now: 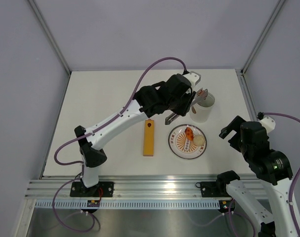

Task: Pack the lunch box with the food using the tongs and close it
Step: Place the fake food in the packing box.

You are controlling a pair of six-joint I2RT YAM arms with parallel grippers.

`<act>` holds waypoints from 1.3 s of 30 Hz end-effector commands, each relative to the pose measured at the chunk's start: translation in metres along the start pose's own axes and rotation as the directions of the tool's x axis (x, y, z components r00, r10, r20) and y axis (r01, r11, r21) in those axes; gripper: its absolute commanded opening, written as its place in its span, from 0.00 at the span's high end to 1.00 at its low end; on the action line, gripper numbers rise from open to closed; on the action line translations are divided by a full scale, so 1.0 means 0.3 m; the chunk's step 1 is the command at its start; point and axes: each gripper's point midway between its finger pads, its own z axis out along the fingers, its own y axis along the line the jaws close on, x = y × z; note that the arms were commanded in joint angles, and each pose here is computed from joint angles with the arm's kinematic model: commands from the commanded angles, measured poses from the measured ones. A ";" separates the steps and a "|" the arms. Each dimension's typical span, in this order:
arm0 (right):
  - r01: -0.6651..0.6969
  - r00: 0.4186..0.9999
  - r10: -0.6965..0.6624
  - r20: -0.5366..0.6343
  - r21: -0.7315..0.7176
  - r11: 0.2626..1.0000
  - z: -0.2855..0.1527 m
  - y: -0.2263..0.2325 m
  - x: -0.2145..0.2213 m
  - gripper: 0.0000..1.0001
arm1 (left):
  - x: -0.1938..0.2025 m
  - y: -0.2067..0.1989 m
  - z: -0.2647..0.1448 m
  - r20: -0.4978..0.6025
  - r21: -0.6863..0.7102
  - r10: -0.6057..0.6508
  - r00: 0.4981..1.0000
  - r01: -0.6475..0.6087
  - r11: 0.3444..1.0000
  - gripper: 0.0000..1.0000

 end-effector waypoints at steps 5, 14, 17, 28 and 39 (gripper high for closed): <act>-0.017 0.999 0.016 0.043 0.023 1.000 -0.018 -0.011 -0.040 0.01 | -0.063 -0.008 0.152 0.047 0.040 -0.005 0.999 0.003 0.999 0.78; -0.019 0.999 0.018 0.046 0.036 0.999 -0.019 -0.018 -0.043 0.01 | -0.055 0.031 0.257 0.049 0.023 -0.019 0.999 0.018 1.000 0.75; -0.018 0.999 0.017 0.039 0.041 0.999 -0.018 -0.020 -0.038 0.00 | -0.039 0.035 0.281 0.032 0.025 -0.022 0.999 0.021 0.999 0.71; -0.020 0.999 0.019 0.031 0.035 0.999 -0.019 -0.018 -0.032 0.01 | -0.018 0.026 0.318 0.004 0.042 -0.033 0.999 0.033 0.999 0.54; -0.020 0.999 0.019 0.030 0.030 0.999 -0.023 -0.015 -0.034 0.01 | -0.112 -0.001 0.196 0.091 0.081 -0.046 0.995 0.039 0.996 0.55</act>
